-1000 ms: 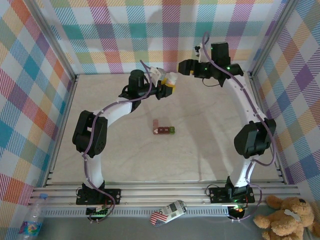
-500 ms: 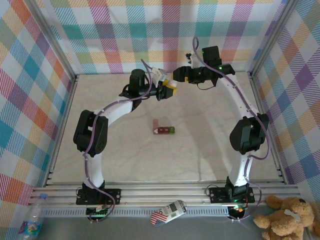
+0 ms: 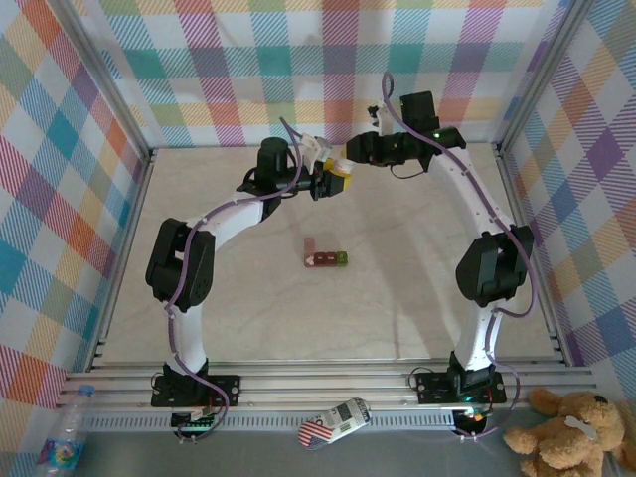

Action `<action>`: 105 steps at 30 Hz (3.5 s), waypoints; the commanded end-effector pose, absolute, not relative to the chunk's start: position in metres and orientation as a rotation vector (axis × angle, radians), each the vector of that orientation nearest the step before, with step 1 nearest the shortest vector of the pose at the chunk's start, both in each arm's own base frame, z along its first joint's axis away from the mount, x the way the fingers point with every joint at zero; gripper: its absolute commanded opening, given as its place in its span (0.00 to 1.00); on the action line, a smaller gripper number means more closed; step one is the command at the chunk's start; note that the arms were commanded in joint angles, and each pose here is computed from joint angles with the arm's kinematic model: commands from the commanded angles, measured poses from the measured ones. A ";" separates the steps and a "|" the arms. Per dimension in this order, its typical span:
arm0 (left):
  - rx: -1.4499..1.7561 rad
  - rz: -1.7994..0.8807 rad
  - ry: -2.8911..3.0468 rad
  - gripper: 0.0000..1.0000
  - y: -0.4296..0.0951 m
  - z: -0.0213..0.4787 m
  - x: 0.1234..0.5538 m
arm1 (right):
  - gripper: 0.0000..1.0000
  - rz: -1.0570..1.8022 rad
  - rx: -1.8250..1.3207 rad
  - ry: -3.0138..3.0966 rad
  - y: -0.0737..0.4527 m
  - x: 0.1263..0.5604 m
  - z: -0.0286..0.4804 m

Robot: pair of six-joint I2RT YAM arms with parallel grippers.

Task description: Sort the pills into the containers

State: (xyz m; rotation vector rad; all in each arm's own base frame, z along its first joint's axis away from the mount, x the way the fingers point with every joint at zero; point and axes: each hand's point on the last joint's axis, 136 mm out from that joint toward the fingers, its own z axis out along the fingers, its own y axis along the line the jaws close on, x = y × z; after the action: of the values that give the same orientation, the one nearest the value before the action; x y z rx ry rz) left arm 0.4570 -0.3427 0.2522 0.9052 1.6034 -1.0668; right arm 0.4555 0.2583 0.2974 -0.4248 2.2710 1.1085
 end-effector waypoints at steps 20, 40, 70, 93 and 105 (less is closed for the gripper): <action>0.662 -0.616 1.562 0.00 -0.344 0.267 0.479 | 0.39 0.975 0.160 2.360 0.290 0.462 0.258; 0.573 -0.687 1.559 0.00 -0.303 0.274 0.495 | 0.78 1.002 0.092 2.220 0.222 0.445 0.318; 0.896 -1.160 1.503 0.00 -0.336 0.281 0.442 | 0.75 1.100 -0.585 2.272 0.269 0.436 0.315; 0.901 -1.173 1.505 0.00 -0.337 0.281 0.441 | 0.48 1.138 -0.557 2.301 0.275 0.438 0.304; 0.819 -1.000 1.522 0.00 -0.342 0.281 0.449 | 0.37 0.992 -0.142 2.413 0.274 0.448 0.263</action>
State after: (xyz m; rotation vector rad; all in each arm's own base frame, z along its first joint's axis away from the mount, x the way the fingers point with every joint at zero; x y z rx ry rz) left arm 0.4480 -0.3360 0.2429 0.8209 1.6618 -1.1024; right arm 0.4491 0.2733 0.2833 -0.3377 2.3394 1.0674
